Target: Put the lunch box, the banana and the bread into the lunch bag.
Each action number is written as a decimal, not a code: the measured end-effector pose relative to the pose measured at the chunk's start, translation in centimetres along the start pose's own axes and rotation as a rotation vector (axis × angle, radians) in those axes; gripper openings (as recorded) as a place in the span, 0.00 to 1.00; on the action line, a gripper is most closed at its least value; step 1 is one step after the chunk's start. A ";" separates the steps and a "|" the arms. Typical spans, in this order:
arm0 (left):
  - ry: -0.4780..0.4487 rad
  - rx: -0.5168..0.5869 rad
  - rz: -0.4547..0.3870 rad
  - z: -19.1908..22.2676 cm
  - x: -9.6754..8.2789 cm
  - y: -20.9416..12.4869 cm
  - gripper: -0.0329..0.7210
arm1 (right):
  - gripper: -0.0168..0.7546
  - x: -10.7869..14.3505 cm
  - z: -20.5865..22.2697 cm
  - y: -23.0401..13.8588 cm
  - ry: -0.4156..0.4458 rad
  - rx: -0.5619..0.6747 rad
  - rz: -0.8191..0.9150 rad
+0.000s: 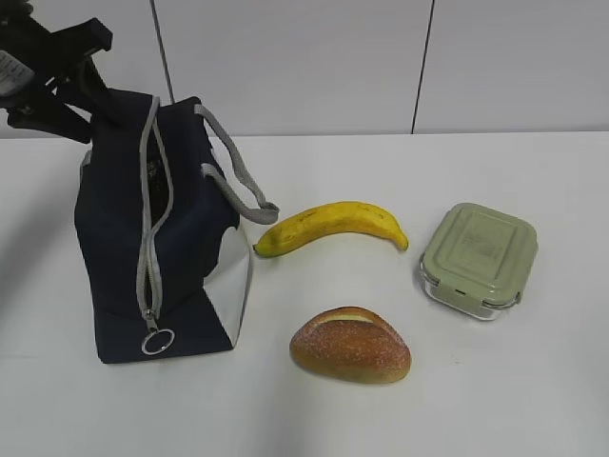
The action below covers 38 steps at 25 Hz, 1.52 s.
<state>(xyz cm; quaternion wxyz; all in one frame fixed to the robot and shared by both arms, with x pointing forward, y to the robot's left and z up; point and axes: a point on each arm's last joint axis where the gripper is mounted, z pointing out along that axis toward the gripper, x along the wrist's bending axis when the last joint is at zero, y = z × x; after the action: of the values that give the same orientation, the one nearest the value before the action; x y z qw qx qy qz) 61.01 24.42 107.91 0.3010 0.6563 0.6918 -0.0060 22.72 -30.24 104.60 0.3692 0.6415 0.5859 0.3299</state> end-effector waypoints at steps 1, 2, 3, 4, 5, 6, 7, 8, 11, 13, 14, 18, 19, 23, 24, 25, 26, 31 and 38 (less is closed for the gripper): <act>-0.001 0.000 -0.002 0.0 0.0 0.0 0.48 | 0.71 0.0 0.0 0.0 0.000 0.000 0.000; -0.002 0.003 -0.003 0.2 0.1 0.0 0.47 | 0.71 0.0 0.0 0.0 0.000 0.000 0.000; -0.001 0.007 -0.006 0.4 0.1 0.0 0.47 | 0.71 0.0 0.0 0.0 0.000 0.000 0.000; 0.000 0.010 -0.007 0.5 0.2 0.0 0.45 | 0.71 0.0 0.0 0.0 0.000 0.000 0.000; 0.000 0.012 -0.007 0.6 0.2 0.0 0.43 | 0.71 0.0 0.0 0.0 0.000 0.000 0.000; 0.000 0.013 -0.008 0.6 0.2 0.0 0.38 | 0.71 0.0 0.0 0.0 0.000 0.000 0.000; 0.000 0.014 -0.009 0.6 0.2 0.0 0.33 | 0.71 0.0 0.0 0.0 0.000 0.000 0.000; 0.000 0.015 -0.009 0.7 0.2 0.0 0.26 | 0.71 0.0 0.0 0.0 0.000 0.000 0.000; -0.004 0.016 -0.012 0.7 0.2 0.0 0.07 | 0.71 0.0 0.0 0.0 0.000 0.000 0.000; -0.005 0.020 -0.012 0.7 0.2 0.0 0.05 | 0.71 0.0 0.0 0.0 0.000 0.000 0.000; -0.006 0.023 -0.012 0.7 0.2 0.0 0.05 | 0.71 0.0 0.0 0.0 0.000 0.000 0.000; -0.008 0.043 -0.012 0.7 0.2 -0.2 0.05 | 0.71 0.0 0.0 0.0 0.000 0.000 0.000; -0.008 0.050 -0.012 0.6 0.2 -0.3 0.05 | 0.71 0.0 0.0 0.0 0.000 0.000 0.000; -0.009 0.056 -0.012 0.6 0.2 -0.3 0.05 | 0.71 0.0 0.0 0.0 0.000 0.000 0.000; -0.010 0.056 -0.013 0.6 0.1 -0.3 0.05 | 0.71 0.0 0.0 0.0 0.000 0.000 0.000; -0.012 0.056 -0.015 0.6 0.1 -0.3 0.05 | 0.71 0.0 0.0 0.0 0.000 0.000 0.000; -0.012 0.058 -0.014 0.6 0.1 -0.3 0.05 | 0.71 0.0 0.0 0.0 0.000 0.000 0.000; -0.012 0.059 -0.014 0.6 0.1 -0.3 0.05 | 0.71 0.0 0.0 0.0 0.000 0.000 0.000; -0.013 0.060 -0.012 0.6 0.1 -0.4 0.05 | 0.71 0.0 0.0 0.0 0.003 0.000 0.002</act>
<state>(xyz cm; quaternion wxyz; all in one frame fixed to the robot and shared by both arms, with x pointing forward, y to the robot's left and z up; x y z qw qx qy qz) 60.96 24.21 107.20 0.2856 0.6609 0.6933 -0.0325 22.72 -30.21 104.60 0.3680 0.6415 0.5860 0.3312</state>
